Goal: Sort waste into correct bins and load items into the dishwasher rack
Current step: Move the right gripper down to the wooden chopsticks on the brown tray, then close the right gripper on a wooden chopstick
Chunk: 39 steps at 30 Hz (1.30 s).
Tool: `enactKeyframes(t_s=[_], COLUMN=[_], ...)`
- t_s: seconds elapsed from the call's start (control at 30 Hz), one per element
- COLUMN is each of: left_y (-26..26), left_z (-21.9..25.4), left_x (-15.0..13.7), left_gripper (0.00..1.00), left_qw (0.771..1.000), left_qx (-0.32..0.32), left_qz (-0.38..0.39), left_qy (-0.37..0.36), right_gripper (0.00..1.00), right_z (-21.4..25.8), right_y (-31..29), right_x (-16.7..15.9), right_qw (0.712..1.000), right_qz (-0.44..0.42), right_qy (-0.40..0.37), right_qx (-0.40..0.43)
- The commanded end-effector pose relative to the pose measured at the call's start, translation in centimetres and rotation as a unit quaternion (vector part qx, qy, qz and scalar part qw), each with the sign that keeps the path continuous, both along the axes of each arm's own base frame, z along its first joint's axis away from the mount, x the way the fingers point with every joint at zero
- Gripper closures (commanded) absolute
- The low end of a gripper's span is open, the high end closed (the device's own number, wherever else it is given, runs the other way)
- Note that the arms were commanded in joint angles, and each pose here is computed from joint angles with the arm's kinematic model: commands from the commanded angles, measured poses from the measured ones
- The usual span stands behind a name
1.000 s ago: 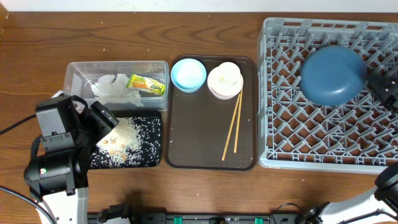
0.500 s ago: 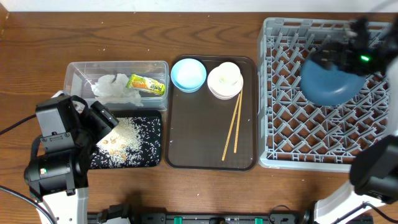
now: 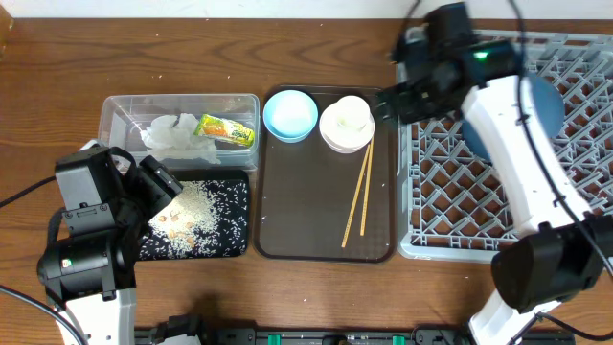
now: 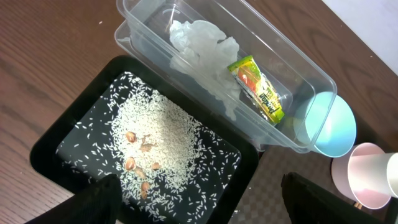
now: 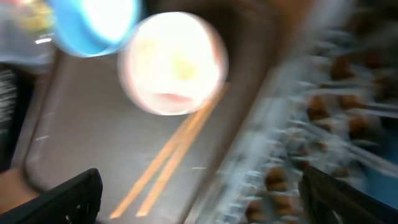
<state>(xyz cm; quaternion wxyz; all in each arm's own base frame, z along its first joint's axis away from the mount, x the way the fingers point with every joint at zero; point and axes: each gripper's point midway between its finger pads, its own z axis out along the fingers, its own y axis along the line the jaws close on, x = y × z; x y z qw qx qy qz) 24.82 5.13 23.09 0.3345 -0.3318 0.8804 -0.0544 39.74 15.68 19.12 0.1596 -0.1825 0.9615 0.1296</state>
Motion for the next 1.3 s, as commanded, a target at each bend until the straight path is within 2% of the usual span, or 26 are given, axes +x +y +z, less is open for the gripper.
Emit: enactKeyframes(t_s=[0.0,0.03,0.07,0.13,0.23,0.33,0.47,0.7,0.83,1.07,1.27], left_y=[0.3,0.3,0.3,0.3,0.3,0.3,0.3,0.3,0.3,0.3,0.3], left_z=[0.4,0.4,0.4,0.4,0.4,0.4,0.4,0.4,0.4,0.4,0.4], left_x=[0.0,0.0,0.0,0.0,0.0,0.0,0.0,0.0,0.0,0.0,0.0], left_gripper=[0.16,0.16,0.16,0.16,0.15,0.16,0.15,0.16,0.16,0.16,0.16], left_qw=[1.0,1.0,1.0,1.0,1.0,1.0,1.0,1.0,1.0,1.0,1.0], left_qx=[0.007,0.007,0.007,0.007,0.007,0.007,0.007,0.007,0.007,0.007,0.007], left_qz=[0.004,0.004,0.004,0.004,0.004,0.004,0.004,0.004,0.004,0.004,0.004], left_qy=[-0.002,-0.002,-0.002,-0.002,-0.002,-0.002,-0.002,-0.002,-0.002,-0.002,-0.002], right_gripper=[0.15,0.28,0.45,0.7,0.81,0.99,0.99,0.91,0.92,0.9,0.83], right_z=[1.3,1.1,0.8,-0.2,-3.1,-6.5,-10.7,-14.0,-15.5,-18.0,-18.5], right_y=[4.3,5.1,5.7,6.8,7.6,8.0,8.9,7.4,6.5,6.1,5.8], right_x=[-2.2,-2.9,-3.3,-4.6,-6.4,-7.9,-9.8,-10.1,-10.5,-11.0,-10.9], right_qw=[0.998,0.997,0.996,0.994,0.992,0.988,0.982,0.971,0.962,0.962,0.961], right_qz=[-0.002,-0.012,-0.02,-0.04,-0.073,-0.105,-0.146,-0.215,-0.251,-0.255,-0.257], right_qy=[0.028,0.041,0.051,0.078,0.104,0.111,0.117,0.081,0.081,0.075,0.068], right_qx=[0.06,0.063,0.065,0.062,0.025,-0.017,-0.034,-0.073,-0.078,-0.068,-0.07])
